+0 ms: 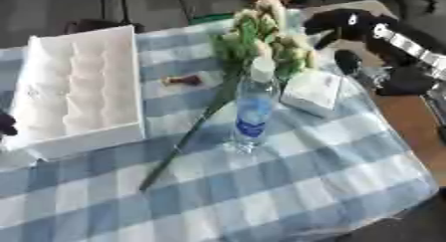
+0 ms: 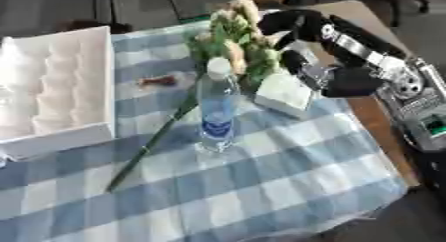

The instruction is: Pick up objects on the table and place them in the box.

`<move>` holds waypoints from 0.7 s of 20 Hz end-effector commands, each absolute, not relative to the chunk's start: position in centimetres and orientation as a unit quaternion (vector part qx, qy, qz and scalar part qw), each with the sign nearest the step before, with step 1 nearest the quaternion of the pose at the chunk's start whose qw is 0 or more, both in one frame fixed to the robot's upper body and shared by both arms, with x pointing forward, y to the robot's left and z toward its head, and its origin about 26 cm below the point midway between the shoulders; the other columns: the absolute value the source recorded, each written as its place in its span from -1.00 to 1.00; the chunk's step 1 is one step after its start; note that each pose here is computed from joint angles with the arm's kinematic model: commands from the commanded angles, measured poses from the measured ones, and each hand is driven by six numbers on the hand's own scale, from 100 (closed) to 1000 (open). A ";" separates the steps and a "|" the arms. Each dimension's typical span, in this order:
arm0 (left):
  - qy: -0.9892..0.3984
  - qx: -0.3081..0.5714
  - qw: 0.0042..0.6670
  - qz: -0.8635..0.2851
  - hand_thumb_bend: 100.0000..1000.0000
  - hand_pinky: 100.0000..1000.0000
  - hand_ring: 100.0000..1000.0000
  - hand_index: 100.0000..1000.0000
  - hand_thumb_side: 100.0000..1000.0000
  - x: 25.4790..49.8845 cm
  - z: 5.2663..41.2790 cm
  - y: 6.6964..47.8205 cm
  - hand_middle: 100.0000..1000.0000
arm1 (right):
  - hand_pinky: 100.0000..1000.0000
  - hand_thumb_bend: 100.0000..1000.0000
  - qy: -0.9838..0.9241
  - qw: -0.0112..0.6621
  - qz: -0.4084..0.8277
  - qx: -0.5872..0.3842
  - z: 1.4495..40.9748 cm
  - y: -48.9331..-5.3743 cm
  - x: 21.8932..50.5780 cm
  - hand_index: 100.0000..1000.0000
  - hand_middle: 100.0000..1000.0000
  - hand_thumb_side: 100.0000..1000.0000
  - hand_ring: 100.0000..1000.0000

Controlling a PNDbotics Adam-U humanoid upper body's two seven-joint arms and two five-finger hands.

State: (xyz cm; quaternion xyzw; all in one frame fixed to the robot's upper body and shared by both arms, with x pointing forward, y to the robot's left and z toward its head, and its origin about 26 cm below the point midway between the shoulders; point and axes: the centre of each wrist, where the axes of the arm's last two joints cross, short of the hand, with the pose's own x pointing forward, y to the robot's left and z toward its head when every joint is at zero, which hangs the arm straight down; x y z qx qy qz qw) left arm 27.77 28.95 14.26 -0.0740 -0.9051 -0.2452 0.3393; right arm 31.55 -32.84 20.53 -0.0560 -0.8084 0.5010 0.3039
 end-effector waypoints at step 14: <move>-0.910 -0.068 0.327 -0.247 -0.89 -0.18 -0.01 0.33 0.53 27.5 15.0 29.1 0.33 | 0.02 -0.83 -0.778 0.226 0.572 -0.130 24.0 -33.2 30.2 0.84 0.59 -1.00 0.50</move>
